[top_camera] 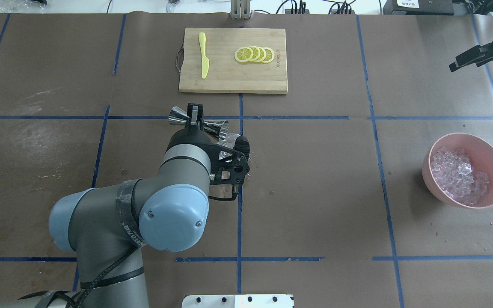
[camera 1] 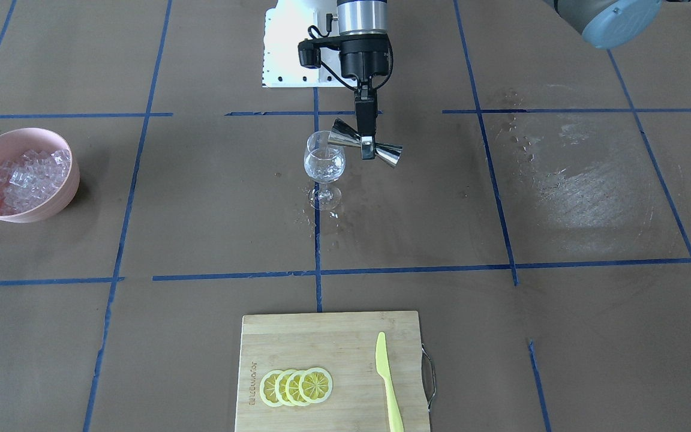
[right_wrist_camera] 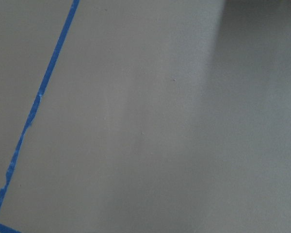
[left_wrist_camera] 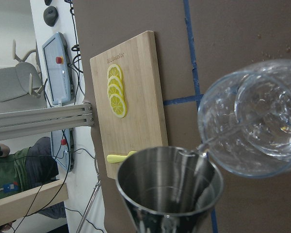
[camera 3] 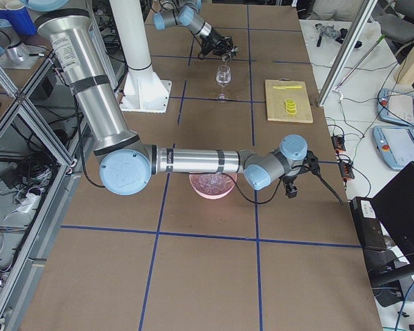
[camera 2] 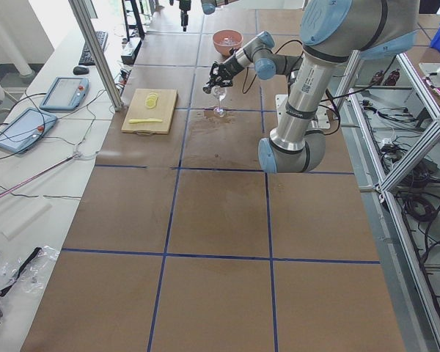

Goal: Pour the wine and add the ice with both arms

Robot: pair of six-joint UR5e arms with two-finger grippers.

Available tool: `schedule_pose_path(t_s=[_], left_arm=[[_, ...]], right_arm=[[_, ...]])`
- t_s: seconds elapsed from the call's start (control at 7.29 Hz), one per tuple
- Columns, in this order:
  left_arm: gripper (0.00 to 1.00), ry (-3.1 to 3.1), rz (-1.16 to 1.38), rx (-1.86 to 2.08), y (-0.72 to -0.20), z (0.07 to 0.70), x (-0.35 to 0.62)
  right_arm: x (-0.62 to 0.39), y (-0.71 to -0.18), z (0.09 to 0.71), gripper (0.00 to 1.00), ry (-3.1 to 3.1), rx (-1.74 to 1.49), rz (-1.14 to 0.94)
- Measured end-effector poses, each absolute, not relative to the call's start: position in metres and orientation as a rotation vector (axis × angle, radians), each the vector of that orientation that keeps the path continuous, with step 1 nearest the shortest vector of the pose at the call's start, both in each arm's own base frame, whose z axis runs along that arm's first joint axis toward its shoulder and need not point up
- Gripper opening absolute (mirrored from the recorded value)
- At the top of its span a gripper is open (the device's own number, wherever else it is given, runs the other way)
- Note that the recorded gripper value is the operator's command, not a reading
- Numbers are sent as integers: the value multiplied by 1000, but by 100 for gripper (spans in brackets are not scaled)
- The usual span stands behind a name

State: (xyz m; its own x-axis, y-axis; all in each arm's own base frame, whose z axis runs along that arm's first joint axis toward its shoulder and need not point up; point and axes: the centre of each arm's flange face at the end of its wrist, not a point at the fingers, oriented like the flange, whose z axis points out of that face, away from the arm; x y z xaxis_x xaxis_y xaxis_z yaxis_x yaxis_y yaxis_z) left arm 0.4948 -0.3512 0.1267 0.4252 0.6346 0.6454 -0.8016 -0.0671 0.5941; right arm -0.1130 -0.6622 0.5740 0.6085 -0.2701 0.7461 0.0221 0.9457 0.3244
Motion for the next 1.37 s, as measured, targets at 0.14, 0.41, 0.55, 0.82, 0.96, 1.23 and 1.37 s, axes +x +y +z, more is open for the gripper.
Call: schedule_pose_path(t_s=[0.14,0.41,0.55,0.82,0.96,1.23,1.37], left_arm=[[0,-168,1153,1137,-350,126,494],[0,-63,982,1153,-348,125,483],[0,20,854,1167,-348,131,471],[0,214,602,1191,-344,160,451],[0,344,464,1194,-341,186,442],[0,552,288,1190,-333,240,420],[0,599,226,1161,-329,270,409]], right_arm=[[-113,-663,573,100,-904,299,-172],[-113,-665,569,100,-903,305,-174],[-114,-665,568,100,-902,307,-174],[-113,-665,568,100,-902,309,-176],[-113,-665,568,100,-901,309,-176],[-113,-666,568,100,-900,309,-175],[-113,-666,568,100,-900,309,-175]])
